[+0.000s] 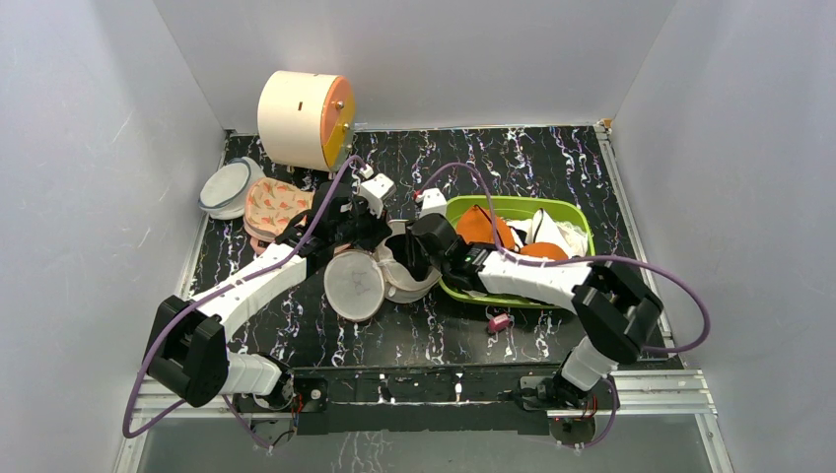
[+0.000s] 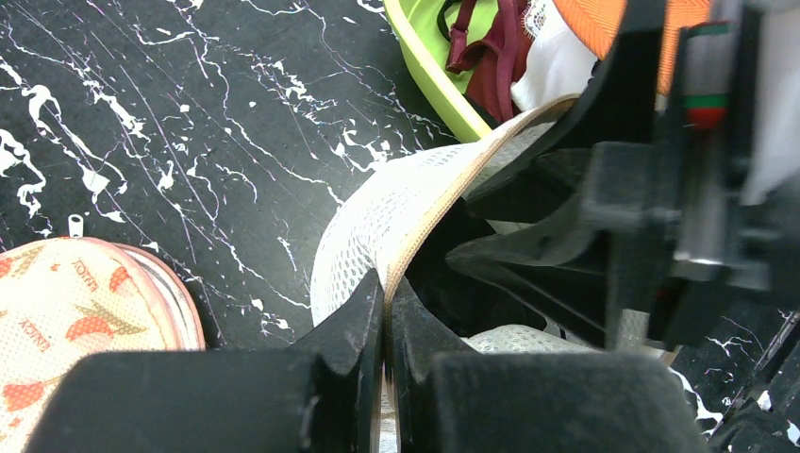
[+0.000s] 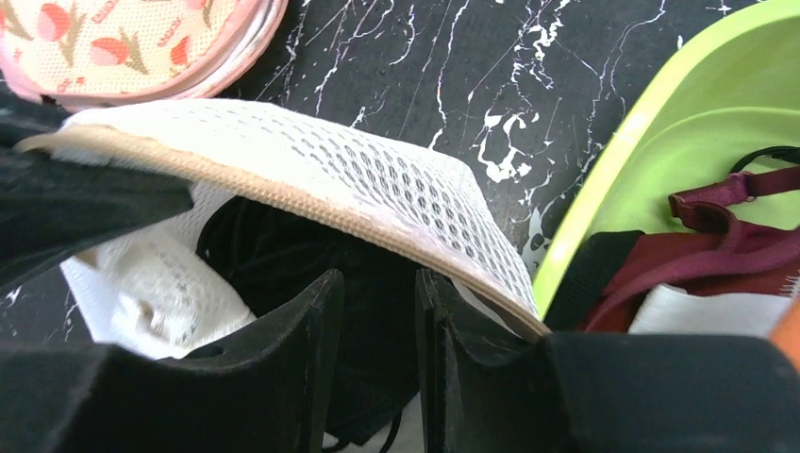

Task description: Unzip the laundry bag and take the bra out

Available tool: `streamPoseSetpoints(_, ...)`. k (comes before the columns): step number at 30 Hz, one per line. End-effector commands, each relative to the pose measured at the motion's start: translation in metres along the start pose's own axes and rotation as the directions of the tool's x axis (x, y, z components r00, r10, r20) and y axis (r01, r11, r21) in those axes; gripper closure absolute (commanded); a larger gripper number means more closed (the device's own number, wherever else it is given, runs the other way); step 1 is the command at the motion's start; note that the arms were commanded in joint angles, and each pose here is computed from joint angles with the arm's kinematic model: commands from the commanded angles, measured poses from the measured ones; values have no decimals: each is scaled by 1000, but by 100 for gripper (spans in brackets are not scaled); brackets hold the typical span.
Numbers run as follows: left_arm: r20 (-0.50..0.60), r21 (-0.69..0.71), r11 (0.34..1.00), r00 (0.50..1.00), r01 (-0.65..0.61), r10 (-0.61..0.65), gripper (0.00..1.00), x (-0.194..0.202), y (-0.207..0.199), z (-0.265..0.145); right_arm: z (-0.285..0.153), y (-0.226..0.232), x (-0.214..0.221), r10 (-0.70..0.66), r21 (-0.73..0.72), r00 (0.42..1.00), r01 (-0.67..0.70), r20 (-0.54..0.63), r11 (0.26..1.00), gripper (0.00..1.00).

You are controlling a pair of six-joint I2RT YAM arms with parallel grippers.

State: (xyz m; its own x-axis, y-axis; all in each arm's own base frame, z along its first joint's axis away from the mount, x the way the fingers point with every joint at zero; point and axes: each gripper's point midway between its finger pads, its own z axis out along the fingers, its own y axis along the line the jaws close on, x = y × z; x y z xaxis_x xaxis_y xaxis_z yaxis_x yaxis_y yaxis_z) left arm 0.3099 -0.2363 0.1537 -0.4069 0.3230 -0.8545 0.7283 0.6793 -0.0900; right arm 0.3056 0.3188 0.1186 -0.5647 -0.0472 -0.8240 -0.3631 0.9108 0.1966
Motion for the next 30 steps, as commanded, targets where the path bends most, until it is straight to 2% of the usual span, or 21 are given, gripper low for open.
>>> streamPoseSetpoints(1, 59, 20, 1000, 998, -19, 17, 100, -18, -8, -11, 14, 14, -41, 75, 4, 988, -76, 133, 997, 69)
streamPoseSetpoints(9, 63, 32, 999, 998, -11, 9, 100, -19, -10, -10, 34, 9, -32, 107, 91, 980, -123, 169, 988, 67)
streamPoseSetpoints(12, 63, 35, 999, 998, -7, 5, 100, -20, -11, -10, 37, 3, -31, 125, 125, 970, -154, 210, 980, 63)
streamPoseSetpoints(22, 53, 38, 999, 999, -2, 0, 100, -17, -11, -7, 71, -10, -3, 142, 186, 961, -188, 237, 964, 41)
streamPoseSetpoints(28, 49, 35, 999, 999, -1, -1, 100, -16, -10, -6, 83, -16, 13, 120, 221, 971, -166, 208, 961, 32)
streamPoseSetpoints(30, 49, 36, 999, 999, -1, -1, 100, -16, -10, -6, 85, -18, 19, 120, 227, 973, -165, 199, 960, 32)
